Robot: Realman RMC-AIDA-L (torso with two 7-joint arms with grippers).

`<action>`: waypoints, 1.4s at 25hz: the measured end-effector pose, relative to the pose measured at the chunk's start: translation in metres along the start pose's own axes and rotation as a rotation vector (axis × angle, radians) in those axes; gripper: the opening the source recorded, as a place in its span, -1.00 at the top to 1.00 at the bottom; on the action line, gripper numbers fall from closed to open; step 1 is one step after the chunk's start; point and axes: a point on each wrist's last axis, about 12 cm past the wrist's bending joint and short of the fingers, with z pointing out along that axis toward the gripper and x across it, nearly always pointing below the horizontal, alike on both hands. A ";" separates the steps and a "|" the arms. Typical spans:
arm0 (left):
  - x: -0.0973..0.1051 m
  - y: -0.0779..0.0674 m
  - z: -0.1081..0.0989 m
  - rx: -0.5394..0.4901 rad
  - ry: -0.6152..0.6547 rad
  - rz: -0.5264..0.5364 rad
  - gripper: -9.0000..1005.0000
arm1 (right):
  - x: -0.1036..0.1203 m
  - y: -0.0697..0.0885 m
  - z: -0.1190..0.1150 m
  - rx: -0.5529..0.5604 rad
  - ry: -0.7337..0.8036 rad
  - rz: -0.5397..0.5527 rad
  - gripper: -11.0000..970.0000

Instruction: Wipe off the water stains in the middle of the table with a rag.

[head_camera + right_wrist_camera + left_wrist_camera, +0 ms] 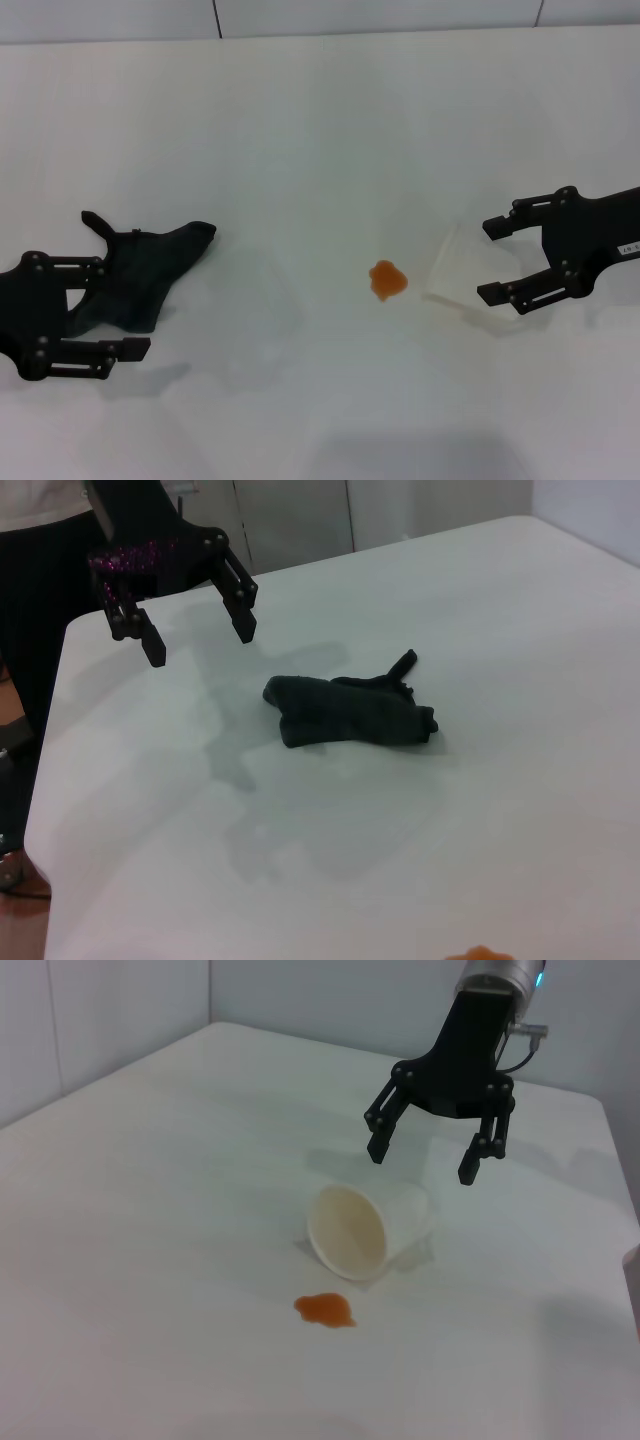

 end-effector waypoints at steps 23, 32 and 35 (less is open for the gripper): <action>-0.003 0.000 0.001 0.011 0.004 0.015 -0.47 | -0.020 -0.007 -0.006 0.067 0.103 0.059 -0.74; -0.009 0.002 0.008 0.045 0.025 0.037 -0.47 | -0.072 -0.011 -0.002 0.098 0.371 0.172 -0.75; -0.011 0.003 0.009 0.052 0.029 0.044 -0.47 | -0.087 -0.014 0.004 0.105 0.458 0.207 -0.75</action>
